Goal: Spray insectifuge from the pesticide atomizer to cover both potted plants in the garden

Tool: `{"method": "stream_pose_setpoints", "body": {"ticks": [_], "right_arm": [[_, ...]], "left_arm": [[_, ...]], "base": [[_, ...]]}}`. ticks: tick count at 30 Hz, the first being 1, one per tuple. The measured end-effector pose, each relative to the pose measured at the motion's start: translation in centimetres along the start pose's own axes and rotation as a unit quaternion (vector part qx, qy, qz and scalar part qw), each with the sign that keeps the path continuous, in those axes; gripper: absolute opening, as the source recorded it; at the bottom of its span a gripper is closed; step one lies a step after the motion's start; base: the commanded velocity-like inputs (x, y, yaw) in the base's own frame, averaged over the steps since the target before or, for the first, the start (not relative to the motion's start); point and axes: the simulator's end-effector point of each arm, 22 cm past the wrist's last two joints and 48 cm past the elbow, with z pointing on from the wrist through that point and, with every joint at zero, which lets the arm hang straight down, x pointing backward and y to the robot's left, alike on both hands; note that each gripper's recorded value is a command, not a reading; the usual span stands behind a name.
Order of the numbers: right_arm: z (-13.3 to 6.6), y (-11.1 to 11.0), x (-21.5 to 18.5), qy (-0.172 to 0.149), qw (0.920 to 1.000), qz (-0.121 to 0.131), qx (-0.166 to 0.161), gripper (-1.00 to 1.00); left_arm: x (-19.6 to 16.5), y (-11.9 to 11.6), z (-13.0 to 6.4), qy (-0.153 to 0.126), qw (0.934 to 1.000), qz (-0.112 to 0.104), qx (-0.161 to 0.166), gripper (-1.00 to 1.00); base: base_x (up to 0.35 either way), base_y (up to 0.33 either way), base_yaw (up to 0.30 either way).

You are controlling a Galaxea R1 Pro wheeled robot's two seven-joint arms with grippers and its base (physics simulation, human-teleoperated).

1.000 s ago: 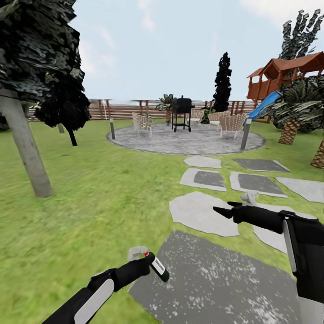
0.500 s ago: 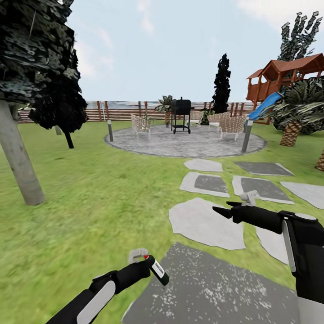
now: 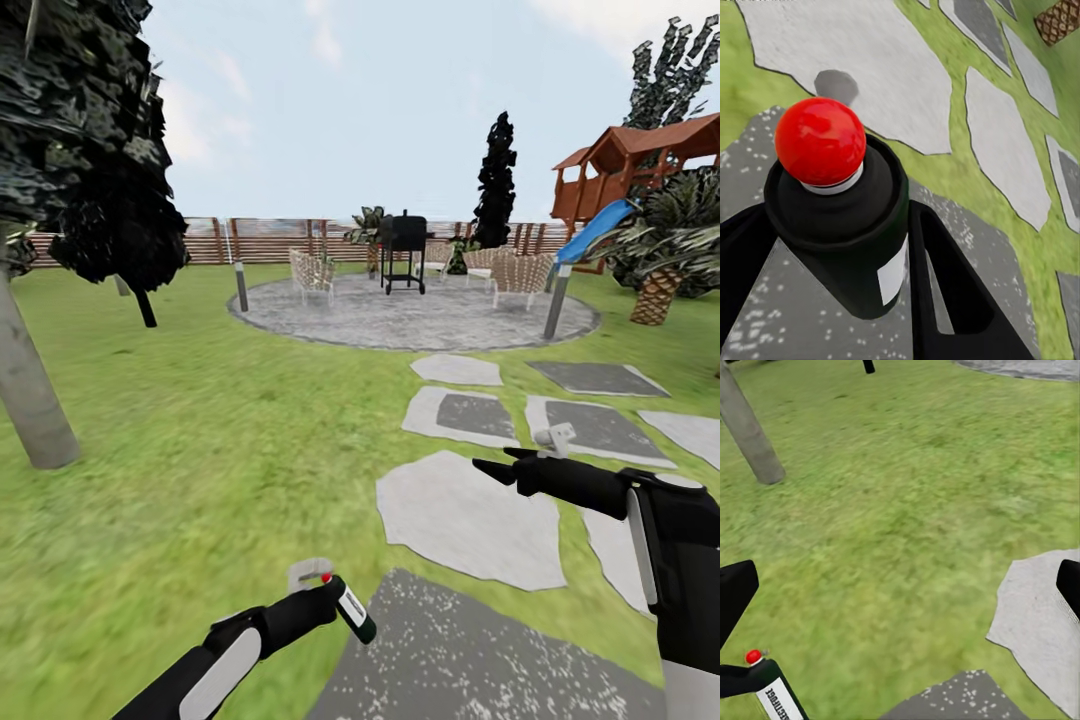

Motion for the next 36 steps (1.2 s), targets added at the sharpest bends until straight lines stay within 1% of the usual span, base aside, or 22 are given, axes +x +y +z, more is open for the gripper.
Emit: {"method": "stream_pose_setpoints", "body": {"ticks": [3, 7, 9, 11, 14, 19, 24, 25, 26, 27, 29, 31, 35, 36], "right_arm": [[0.0, -0.1, 0.0, 0.001, 1.0000, -0.005, 0.003, 1.00], [-0.3, -0.3, -0.2, -0.003, 1.0000, 0.001, 0.003, 1.00], [-0.5, -0.5, -0.3, -0.006, 1.0000, 0.005, 0.004, 1.00], [-0.6, -0.6, -0.5, -0.009, 0.9999, 0.005, 0.004, 1.00], [-0.6, -0.7, -0.9, -0.013, 0.9999, 0.003, 0.006, 1.00], [-0.5, -0.6, -1.2, -0.018, 0.9998, -0.009, 0.005, 1.00], [-0.2, -0.2, -1.2, -0.020, 0.9997, -0.012, 0.001, 1.00], [0.0, 0.1, -1.2, -0.021, 0.9997, -0.011, -0.002, 1.00], [1.0, 1.5, -1.1, -0.026, 0.9995, -0.002, -0.018, 1.00], [2.4, 3.8, -1.0, -0.033, 0.9985, 0.012, -0.041, 1.00], [4.0, 6.5, -1.0, -0.041, 0.9963, 0.032, -0.068, 1.00], [4.5, 7.5, -1.0, -0.043, 0.9953, 0.038, -0.079, 1.00], [5.2, 8.7, -1.8, -0.049, 0.9944, 0.037, -0.086, 1.00], [5.8, 9.4, -2.0, -0.051, 0.9940, 0.039, -0.089, 1.00]], "left_arm": [[0.1, -0.2, 0.3, 0.002, 1.0000, -0.002, 0.001, -1.00], [0.1, -0.2, 0.4, 0.001, 1.0000, -0.001, 0.000, -1.00], [0.1, -0.7, 0.5, 0.001, 1.0000, 0.000, 0.004, -1.00], [0.2, -1.6, 0.9, 0.003, 0.9999, -0.001, 0.011, -1.00], [0.2, -1.5, 0.8, 0.002, 0.9999, 0.000, 0.011, -1.00], [0.1, -1.6, 0.9, 0.001, 0.9999, -0.002, 0.010, -1.00], [0.1, -1.5, 1.0, 0.000, 1.0000, -0.003, 0.008, -1.00], [0.1, -1.5, 1.0, 0.000, 1.0000, -0.003, 0.008, -1.00], [0.1, -1.4, 0.9, 0.000, 1.0000, -0.004, 0.007, -1.00], [0.1, -1.2, 0.9, 0.000, 1.0000, -0.005, 0.005, -1.00], [0.2, -1.3, 1.0, 0.001, 1.0000, -0.006, 0.006, -1.00], [0.2, -1.4, 1.0, 0.001, 1.0000, -0.006, 0.007, -1.00], [0.2, -1.4, 1.0, 0.001, 1.0000, -0.007, 0.006, -1.00], [0.1, -1.3, 1.0, 0.000, 1.0000, -0.008, 0.006, -1.00]], "base": [[0.339, 0.000, 0.000], [0.339, 0.000, 0.000], [0.340, 0.000, 0.000], [0.340, 0.000, 0.000], [0.341, 0.000, 0.000], [0.341, 0.000, 0.000], [0.341, 0.000, 0.000], [0.341, 0.000, 0.000], [0.341, 0.000, 0.000], [0.341, 0.000, 0.000], [0.341, 0.000, 0.000], [0.341, 0.000, 0.000], [0.341, 0.000, 0.000], [0.341, 0.000, 0.000]]}}
